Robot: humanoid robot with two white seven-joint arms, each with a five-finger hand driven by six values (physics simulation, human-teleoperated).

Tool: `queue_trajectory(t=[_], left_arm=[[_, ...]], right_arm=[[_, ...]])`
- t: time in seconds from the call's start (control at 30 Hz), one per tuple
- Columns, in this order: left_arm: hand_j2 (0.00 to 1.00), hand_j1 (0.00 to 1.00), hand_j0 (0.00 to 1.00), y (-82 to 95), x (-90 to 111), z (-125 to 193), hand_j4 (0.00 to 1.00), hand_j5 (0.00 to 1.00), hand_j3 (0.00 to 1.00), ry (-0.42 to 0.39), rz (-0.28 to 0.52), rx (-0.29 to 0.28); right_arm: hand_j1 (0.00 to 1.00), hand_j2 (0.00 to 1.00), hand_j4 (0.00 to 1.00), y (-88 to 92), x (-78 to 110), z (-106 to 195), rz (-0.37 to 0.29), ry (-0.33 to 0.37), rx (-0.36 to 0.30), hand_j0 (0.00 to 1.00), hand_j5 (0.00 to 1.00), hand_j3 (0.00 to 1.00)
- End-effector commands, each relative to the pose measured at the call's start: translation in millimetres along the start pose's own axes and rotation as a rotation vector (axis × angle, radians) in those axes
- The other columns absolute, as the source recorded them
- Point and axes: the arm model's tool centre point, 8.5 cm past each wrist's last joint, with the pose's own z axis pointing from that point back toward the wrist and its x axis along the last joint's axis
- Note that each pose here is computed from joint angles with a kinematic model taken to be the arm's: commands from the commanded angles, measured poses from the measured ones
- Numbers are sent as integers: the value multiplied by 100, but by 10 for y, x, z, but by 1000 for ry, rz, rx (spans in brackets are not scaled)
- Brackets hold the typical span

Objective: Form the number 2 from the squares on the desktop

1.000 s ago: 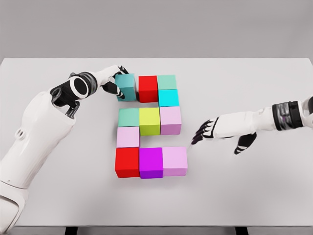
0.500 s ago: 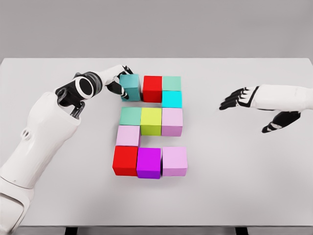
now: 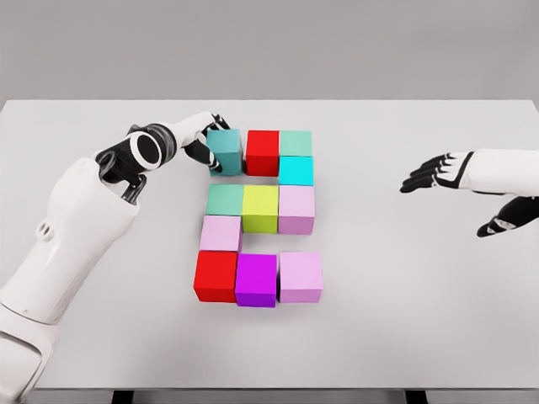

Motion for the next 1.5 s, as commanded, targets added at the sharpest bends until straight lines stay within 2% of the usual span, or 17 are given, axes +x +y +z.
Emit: queue_trajectory(t=[0.0,0.1,0.2,0.33,0.53,0.63,0.8,0.97,1.17,1.33,1.47], left_arm=[[57,57,57,0,1,0,57,57,57,-1,-3,1],[56,56,56,4,12,0,56,56,56,-3,-3,2],[56,56,56,-1,15,-3,56,56,56,-3,-2,1],[56,56,56,-3,39,-7,56,56,56,-2,-10,8],[74,74,74,-16,84,-14,74,74,74,-5,-17,14],[86,86,86,-20,73,-17,86,86,86,-3,-15,13],[96,96,96,-16,66,-16,96,96,96,-1,-16,14],[98,98,98,-15,70,-13,98,98,98,-2,-16,15],[99,99,99,1,54,-12,99,99,99,8,-28,24],[99,99,99,10,44,-11,99,99,99,22,-48,41],[99,99,99,27,7,-7,99,99,99,31,-51,44]], right_arm=[[100,100,100,0,85,-25,-1,-25,2,100,100,100],[100,100,100,58,77,-36,-15,-26,11,100,100,100],[100,100,100,220,64,-79,-52,-35,35,100,100,100],[100,100,100,292,63,-121,-66,-43,48,100,100,100],[100,100,100,481,96,-339,-97,-94,77,100,100,100],[100,100,100,520,118,-452,-89,-116,84,100,100,100],[100,100,100,586,139,-536,-100,-137,96,100,100,100],[100,100,100,632,160,-621,-94,-153,107,100,100,100],[100,100,100,697,252,-899,-78,-216,114,100,100,100],[100,100,100,684,252,-898,-75,-215,113,100,100,100],[100,100,100,741,253,-915,-80,-216,130,100,100,100]])
